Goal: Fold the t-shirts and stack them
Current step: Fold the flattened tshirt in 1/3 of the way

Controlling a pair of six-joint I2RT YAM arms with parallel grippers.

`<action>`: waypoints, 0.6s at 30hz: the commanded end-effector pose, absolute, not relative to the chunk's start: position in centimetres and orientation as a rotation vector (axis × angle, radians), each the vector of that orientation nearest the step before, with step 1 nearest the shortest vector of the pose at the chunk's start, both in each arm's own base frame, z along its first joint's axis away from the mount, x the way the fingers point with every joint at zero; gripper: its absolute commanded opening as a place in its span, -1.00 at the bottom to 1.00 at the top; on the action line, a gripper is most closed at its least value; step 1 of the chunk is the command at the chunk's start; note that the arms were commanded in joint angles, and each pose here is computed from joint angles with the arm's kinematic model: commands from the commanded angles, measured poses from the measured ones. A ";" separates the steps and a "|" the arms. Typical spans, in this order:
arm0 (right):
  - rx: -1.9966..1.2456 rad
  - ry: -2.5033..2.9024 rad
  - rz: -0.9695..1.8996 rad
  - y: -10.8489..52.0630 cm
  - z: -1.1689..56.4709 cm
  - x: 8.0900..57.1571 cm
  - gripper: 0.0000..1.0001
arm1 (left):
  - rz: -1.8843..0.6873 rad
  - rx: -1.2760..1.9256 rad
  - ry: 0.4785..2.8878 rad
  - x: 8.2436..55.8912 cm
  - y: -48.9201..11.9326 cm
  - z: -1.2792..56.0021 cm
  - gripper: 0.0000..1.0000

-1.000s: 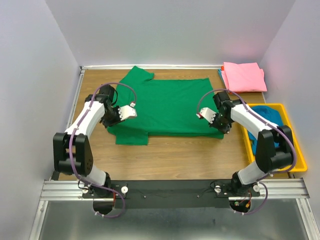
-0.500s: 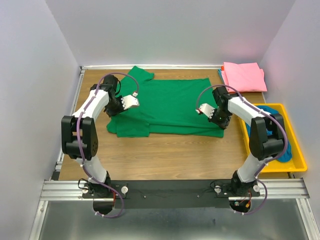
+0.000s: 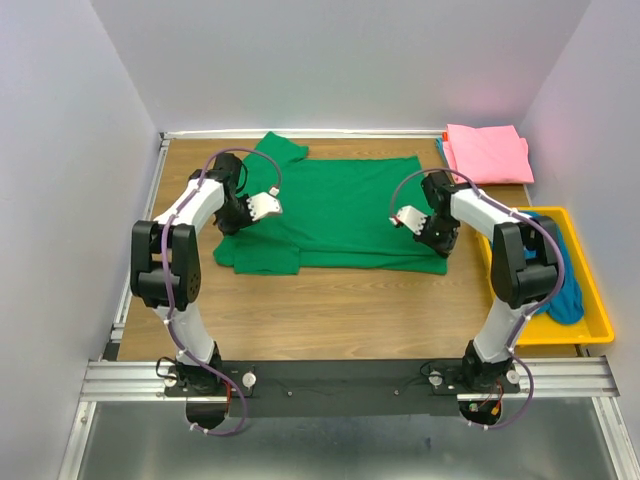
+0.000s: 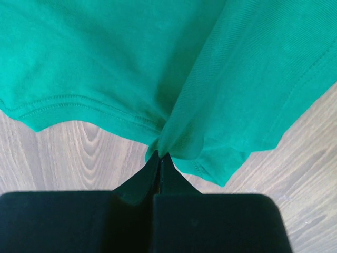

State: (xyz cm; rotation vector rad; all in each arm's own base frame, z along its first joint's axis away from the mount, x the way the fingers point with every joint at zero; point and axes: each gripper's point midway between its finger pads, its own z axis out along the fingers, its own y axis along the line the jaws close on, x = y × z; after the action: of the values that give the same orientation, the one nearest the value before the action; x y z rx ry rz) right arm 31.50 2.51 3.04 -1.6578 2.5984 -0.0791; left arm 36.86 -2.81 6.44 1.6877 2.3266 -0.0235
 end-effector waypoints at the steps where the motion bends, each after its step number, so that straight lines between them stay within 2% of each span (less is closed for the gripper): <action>1: -1.625 2.607 -0.064 2.6 3.0 32.6 -0.87 | -0.017 1.655 2.330 37.8 -3.0 6.2 -1.00; 3: -1.578 2.625 -0.062 2.7 3.1 33.3 -0.71 | -0.017 1.623 2.339 38.2 -3.0 6.2 -0.91; 4: -1.561 2.628 -0.065 2.6 3.2 33.5 -0.43 | -0.014 1.600 2.336 38.7 -3.0 6.6 -0.77; 5: -1.534 2.633 -0.071 2.4 3.5 33.7 -0.30 | -0.033 1.568 2.333 38.9 -3.1 7.0 -0.58; 7: -1.451 2.637 -0.082 2.0 4.6 34.5 0.02 | -0.051 1.503 2.331 39.5 -2.4 8.2 -0.44; 11: -1.216 2.641 0.034 1.1 7.9 35.5 0.11 | -0.153 1.365 2.384 38.3 0.0 9.0 -0.40; 15: -1.024 2.720 0.277 2.0 9.1 33.1 0.11 | -0.256 1.265 2.409 35.3 0.8 8.8 -0.34; 18: -0.910 2.784 0.427 2.6 8.0 31.0 0.09 | -0.297 1.230 2.407 34.2 0.3 8.5 -0.34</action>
State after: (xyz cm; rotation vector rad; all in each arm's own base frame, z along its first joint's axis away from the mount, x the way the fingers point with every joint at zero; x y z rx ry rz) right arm 34.89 -0.32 8.02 -1.0634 2.6968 0.1189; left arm 36.10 2.91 7.83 1.2656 2.4531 -0.1472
